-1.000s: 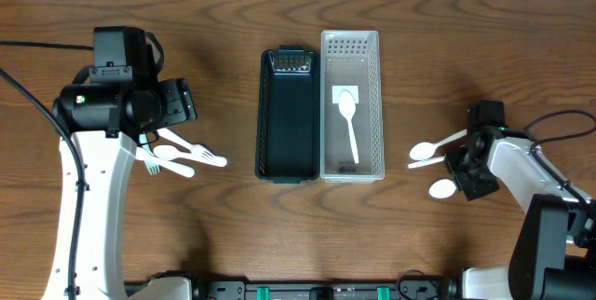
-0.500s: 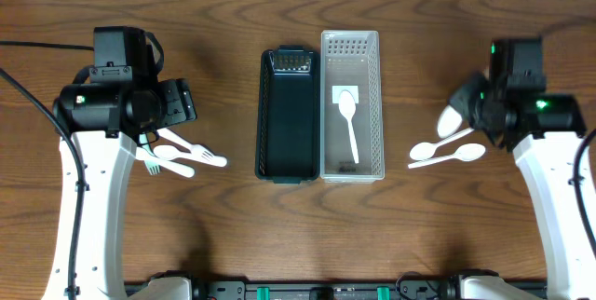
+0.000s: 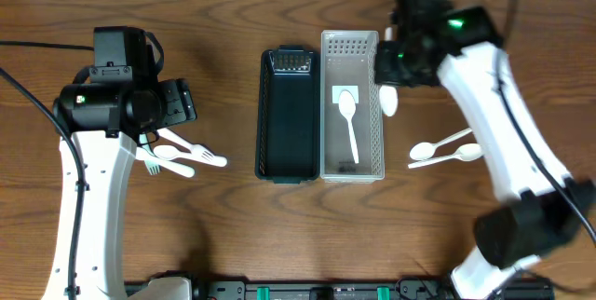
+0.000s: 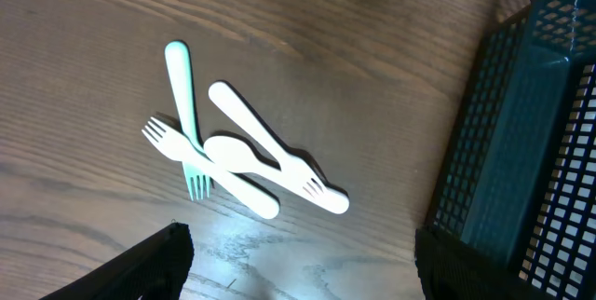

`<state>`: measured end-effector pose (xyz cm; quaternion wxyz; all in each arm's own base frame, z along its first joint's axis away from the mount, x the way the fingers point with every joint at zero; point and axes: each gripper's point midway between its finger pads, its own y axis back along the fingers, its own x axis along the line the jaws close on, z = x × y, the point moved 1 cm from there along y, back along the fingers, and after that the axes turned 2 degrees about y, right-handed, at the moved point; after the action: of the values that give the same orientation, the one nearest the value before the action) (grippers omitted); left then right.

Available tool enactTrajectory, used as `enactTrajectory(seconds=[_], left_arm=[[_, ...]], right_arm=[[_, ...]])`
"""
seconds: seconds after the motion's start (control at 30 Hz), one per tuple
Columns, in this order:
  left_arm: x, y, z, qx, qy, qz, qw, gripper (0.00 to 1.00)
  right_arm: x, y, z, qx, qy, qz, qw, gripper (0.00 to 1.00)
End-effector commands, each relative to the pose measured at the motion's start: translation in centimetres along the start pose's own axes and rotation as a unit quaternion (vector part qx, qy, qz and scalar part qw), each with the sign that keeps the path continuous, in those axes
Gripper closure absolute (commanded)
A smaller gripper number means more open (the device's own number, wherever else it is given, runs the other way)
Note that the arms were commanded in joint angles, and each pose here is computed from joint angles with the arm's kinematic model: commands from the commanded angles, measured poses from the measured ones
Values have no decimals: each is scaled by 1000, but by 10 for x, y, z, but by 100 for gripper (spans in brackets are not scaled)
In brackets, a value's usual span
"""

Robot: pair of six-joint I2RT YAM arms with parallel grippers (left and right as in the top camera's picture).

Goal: Pack container
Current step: 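Place the second spoon into the white basket with the right gripper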

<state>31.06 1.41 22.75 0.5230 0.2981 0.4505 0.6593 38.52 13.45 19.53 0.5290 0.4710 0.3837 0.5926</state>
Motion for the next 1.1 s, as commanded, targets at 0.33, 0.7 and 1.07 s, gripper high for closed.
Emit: enactTrajectory(seconds=[0.33, 0.7, 1.07], left_arm=[[1, -9, -1, 14, -1, 5, 1000, 21], [0, -17, -2, 28, -1, 9, 1000, 21], [1, -17, -2, 28, -1, 9, 1000, 20]], right_arm=[[17, -117, -30, 137, 90, -32, 986, 99], [24, -121, -32, 135, 94, -30, 986, 79], [17, -57, 16, 42, 61, -49, 996, 70]])
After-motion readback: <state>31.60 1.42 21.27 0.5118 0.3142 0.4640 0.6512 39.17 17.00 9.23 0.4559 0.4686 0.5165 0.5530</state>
